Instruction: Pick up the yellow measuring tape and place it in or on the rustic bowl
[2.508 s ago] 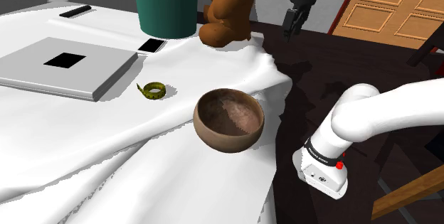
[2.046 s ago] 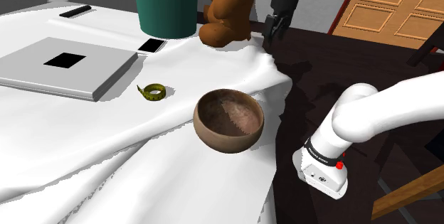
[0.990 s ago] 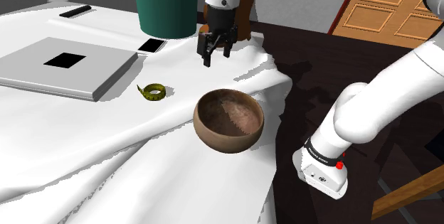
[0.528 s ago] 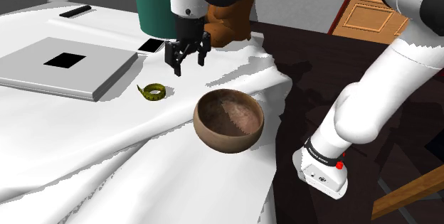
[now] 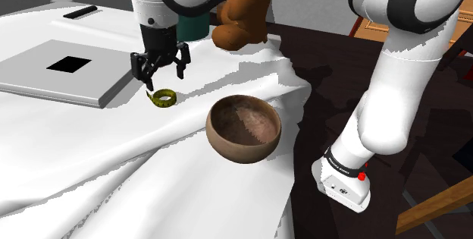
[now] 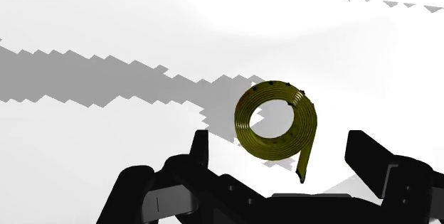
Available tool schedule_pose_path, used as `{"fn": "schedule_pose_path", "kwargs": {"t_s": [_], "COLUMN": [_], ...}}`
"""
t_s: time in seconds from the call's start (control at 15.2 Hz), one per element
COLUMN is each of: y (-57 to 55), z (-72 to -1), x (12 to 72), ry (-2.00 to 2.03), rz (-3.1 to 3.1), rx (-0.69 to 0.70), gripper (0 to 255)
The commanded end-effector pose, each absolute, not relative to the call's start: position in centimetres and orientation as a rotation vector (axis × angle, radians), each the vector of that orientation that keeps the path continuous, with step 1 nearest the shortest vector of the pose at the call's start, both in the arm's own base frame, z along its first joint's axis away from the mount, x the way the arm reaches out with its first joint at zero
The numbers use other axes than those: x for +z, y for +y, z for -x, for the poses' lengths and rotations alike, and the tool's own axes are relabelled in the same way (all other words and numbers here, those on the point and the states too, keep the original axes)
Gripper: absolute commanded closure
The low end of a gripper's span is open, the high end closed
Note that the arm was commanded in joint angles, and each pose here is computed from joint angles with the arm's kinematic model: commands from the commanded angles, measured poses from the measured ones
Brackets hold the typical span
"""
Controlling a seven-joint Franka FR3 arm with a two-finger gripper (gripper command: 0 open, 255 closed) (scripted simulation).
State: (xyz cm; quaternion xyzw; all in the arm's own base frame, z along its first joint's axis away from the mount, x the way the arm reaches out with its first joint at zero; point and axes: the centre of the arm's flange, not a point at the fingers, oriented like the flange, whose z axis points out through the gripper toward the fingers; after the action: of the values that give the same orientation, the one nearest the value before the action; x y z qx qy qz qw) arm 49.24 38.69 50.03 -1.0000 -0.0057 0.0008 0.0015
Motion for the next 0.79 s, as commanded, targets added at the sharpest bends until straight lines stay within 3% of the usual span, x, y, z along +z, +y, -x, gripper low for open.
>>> {"fn": "schedule_pose_path", "kwargs": {"t_s": [0.0, 0.73], "y": [39.4, 39.4], "z": [-49.6, -49.6], "x": [49.4, 45.9], "ry": [-0.015, -0.015], "rz": [3.137, 3.137], "rx": [0.001, 0.001], "gripper": [0, 0]}}
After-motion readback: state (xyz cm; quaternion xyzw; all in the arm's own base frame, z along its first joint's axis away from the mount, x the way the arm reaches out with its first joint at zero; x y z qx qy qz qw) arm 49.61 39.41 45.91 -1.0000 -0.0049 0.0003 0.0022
